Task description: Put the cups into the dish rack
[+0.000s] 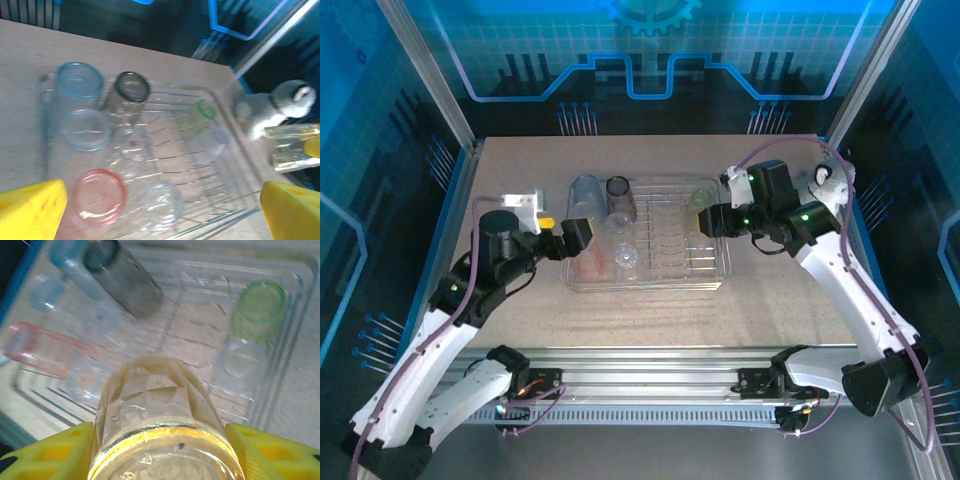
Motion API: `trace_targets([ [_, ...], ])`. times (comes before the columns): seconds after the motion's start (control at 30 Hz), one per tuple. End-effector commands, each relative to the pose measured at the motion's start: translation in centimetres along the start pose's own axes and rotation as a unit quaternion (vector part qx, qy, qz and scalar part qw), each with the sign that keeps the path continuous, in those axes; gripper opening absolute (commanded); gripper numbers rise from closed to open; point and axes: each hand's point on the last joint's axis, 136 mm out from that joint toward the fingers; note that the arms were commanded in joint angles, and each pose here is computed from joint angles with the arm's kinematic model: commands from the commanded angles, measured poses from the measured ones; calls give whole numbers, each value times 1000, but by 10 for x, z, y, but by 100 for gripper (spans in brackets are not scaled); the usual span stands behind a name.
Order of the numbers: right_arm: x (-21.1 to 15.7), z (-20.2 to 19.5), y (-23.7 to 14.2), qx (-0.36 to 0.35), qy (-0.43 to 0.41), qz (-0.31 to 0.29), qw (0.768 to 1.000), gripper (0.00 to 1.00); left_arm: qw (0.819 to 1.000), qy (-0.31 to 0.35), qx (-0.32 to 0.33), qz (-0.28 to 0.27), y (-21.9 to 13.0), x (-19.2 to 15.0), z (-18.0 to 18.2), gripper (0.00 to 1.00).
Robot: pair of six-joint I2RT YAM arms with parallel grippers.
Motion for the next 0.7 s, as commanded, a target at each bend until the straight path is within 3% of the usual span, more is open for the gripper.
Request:
trace_targets([
  [0.0, -27, -26, 18, -60, -13, 62, 996, 28, 995, 47, 93, -7, -12, -9, 41, 99],
  [0.33, -47, -35, 59, -111, -85, 153, 978, 31, 990, 43, 131, -34, -16, -8, 60, 99],
  [0.67, -61, -39, 89, -117, -111, 191, 968, 33, 987, 48, 147, -31, -14, -13, 69, 99],
])
Point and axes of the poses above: each hand's point on the last joint's axis, 136 mm out from that joint toward the fingers, its own y axis out along the fingers, its own z axis along the line the jaws close on, x = y × z, and after that the axes turned 9 degrees about -y, right-handed
